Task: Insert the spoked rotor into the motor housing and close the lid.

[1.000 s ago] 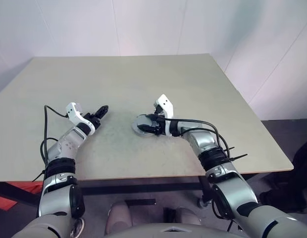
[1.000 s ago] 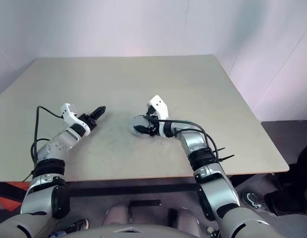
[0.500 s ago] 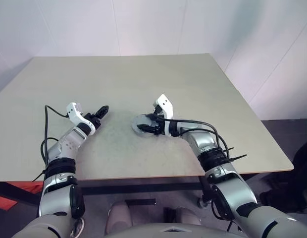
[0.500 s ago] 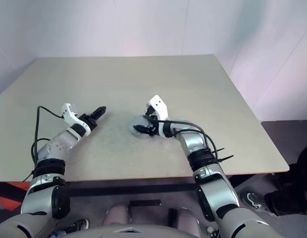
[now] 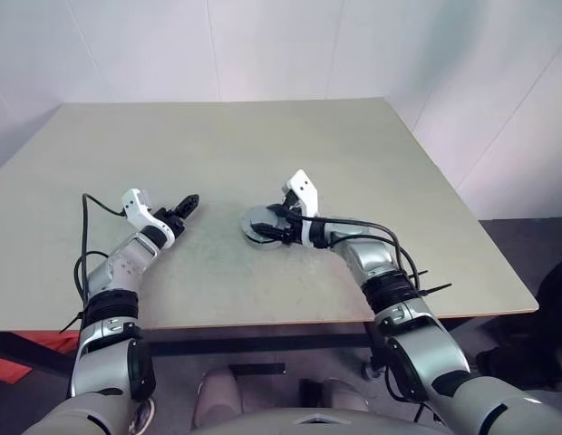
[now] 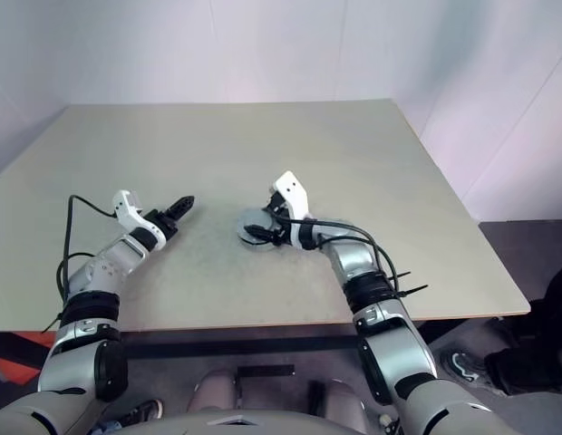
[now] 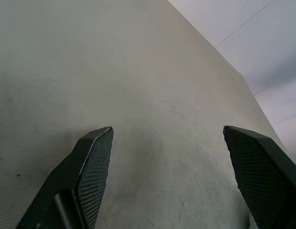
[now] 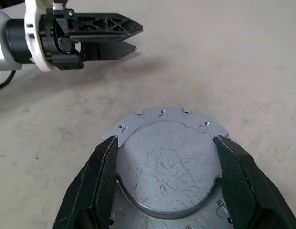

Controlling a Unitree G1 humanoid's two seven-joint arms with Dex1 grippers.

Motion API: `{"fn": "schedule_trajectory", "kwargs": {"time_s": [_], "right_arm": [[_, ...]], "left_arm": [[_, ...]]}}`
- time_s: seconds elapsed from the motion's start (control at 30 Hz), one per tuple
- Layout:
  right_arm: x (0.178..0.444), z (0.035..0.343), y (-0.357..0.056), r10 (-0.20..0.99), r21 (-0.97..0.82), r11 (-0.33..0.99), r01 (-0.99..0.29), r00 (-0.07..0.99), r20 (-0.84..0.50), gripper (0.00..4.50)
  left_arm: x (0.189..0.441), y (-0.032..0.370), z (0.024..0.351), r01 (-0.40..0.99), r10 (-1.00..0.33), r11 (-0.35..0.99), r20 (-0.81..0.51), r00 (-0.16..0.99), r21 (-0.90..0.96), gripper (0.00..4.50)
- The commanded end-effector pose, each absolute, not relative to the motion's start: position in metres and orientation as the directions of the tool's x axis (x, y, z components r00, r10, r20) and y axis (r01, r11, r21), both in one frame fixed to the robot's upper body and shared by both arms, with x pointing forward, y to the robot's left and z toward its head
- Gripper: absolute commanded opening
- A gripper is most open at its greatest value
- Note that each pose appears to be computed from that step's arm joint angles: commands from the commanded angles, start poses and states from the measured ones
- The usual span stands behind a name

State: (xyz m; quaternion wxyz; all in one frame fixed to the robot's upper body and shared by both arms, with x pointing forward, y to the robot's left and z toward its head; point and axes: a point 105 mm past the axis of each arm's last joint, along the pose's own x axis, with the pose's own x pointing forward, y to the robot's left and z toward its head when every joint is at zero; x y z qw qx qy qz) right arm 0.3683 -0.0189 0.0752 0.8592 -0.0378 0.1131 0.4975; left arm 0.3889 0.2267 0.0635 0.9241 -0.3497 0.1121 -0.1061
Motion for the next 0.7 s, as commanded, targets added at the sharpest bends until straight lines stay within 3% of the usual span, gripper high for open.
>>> {"fn": "schedule_trajectory", "kwargs": {"time_s": [0.03, 0.37, 0.7], "right_arm": [[0.377, 0.082, -0.020, 0.827, -0.021, 0.527, -0.850, 0.518, -0.220, 3.06], [0.379, 0.078, -0.023, 0.815, -0.021, 0.543, -0.839, 0.533, -0.227, 3.06], [0.378, 0.101, -0.018, 0.847, 0.000, 0.518, -0.855, 0.513, -0.139, 3.06]], "left_arm": [[0.393, 0.229, 0.079, 0.152, -0.275, 0.745, -0.090, 0.957, -0.650, 3.93], [0.393, 0.228, 0.079, 0.158, -0.281, 0.746, -0.090, 0.956, -0.647, 3.93], [0.392, 0.226, 0.078, 0.157, -0.282, 0.746, -0.093, 0.955, -0.647, 3.93]]}}
